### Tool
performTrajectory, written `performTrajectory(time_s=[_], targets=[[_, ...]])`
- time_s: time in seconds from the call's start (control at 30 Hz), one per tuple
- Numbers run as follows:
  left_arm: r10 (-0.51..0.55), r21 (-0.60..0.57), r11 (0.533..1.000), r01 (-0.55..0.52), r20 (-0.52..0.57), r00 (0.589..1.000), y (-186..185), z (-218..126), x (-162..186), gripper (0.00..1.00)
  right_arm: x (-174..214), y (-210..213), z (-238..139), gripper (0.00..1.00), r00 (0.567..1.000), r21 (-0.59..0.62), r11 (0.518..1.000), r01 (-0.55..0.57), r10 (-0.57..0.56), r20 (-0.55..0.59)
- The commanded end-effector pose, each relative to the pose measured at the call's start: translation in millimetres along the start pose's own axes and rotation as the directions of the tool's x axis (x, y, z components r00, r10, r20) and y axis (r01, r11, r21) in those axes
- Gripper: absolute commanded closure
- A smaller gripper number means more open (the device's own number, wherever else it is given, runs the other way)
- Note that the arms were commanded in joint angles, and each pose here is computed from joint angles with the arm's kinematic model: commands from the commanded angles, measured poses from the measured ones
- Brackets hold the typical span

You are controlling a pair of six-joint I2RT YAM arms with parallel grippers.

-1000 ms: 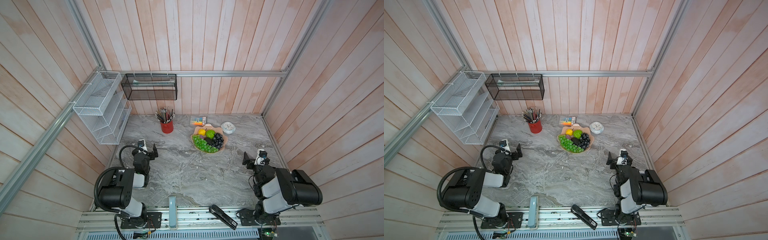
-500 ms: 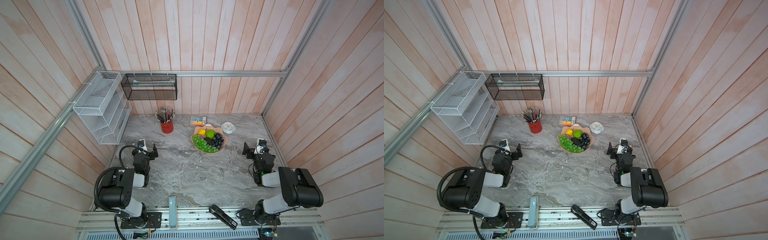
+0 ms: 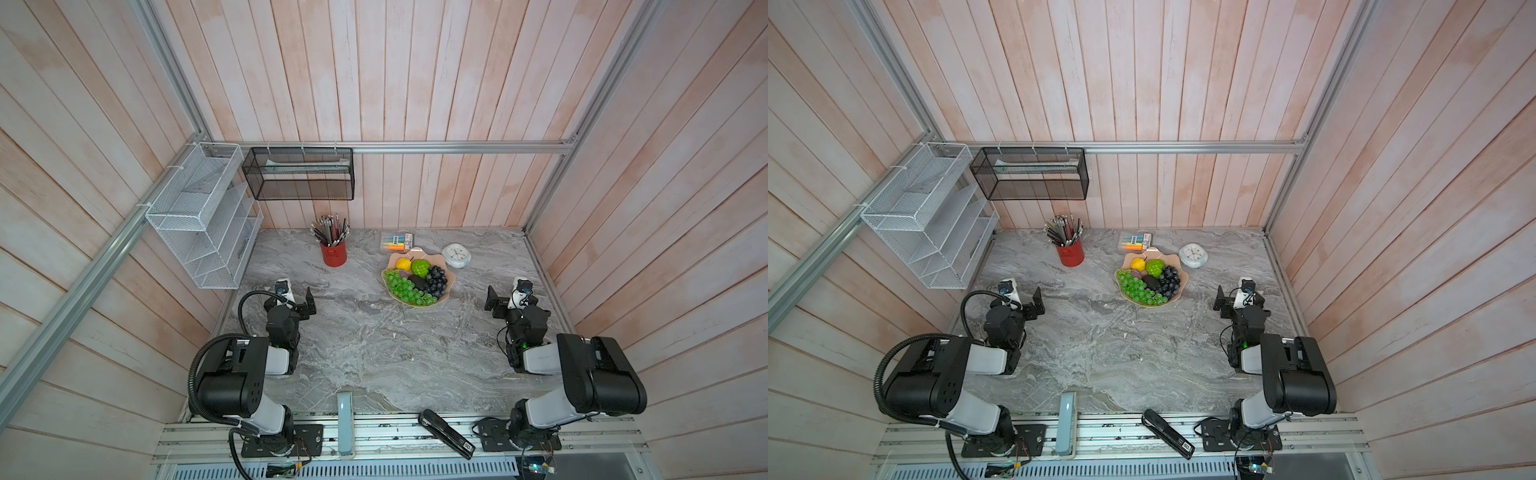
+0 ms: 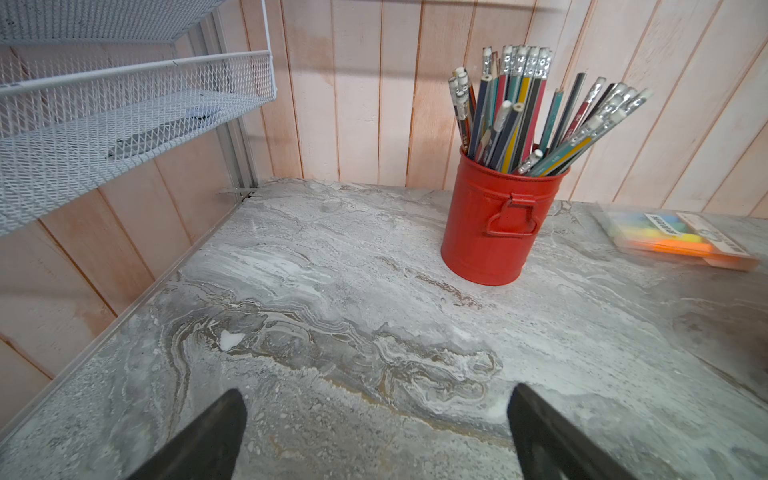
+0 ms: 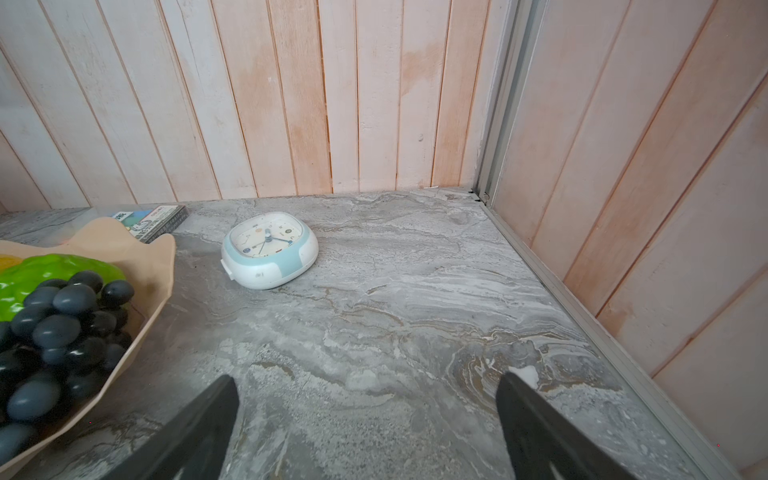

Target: Place and organize the fake fruits in the fruit bowl

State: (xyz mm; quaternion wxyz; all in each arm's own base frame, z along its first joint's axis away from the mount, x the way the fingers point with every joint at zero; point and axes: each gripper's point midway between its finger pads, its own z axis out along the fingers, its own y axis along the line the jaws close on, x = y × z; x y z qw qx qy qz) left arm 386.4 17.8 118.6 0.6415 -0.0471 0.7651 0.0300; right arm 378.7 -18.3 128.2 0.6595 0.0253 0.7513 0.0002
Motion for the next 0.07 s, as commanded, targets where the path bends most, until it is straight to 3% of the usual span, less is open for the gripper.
performTrajectory(time_s=[0.0, 0.03], targets=[[-0.006, 0.008, 1.0, 0.006, 0.03, 1.0, -0.1, 1.0, -8.8, 0.0, 3.7, 0.0, -0.4, 0.02, 1.0, 0.005, 1.0, -0.003, 0.003, -0.013], [-0.007, 0.008, 1.0, 0.007, 0.033, 0.999, -0.2, 0.9, -9.6, 0.0, 3.5, -0.1, -0.4, 0.02, 1.0, 0.005, 1.0, -0.003, 0.003, -0.012]])
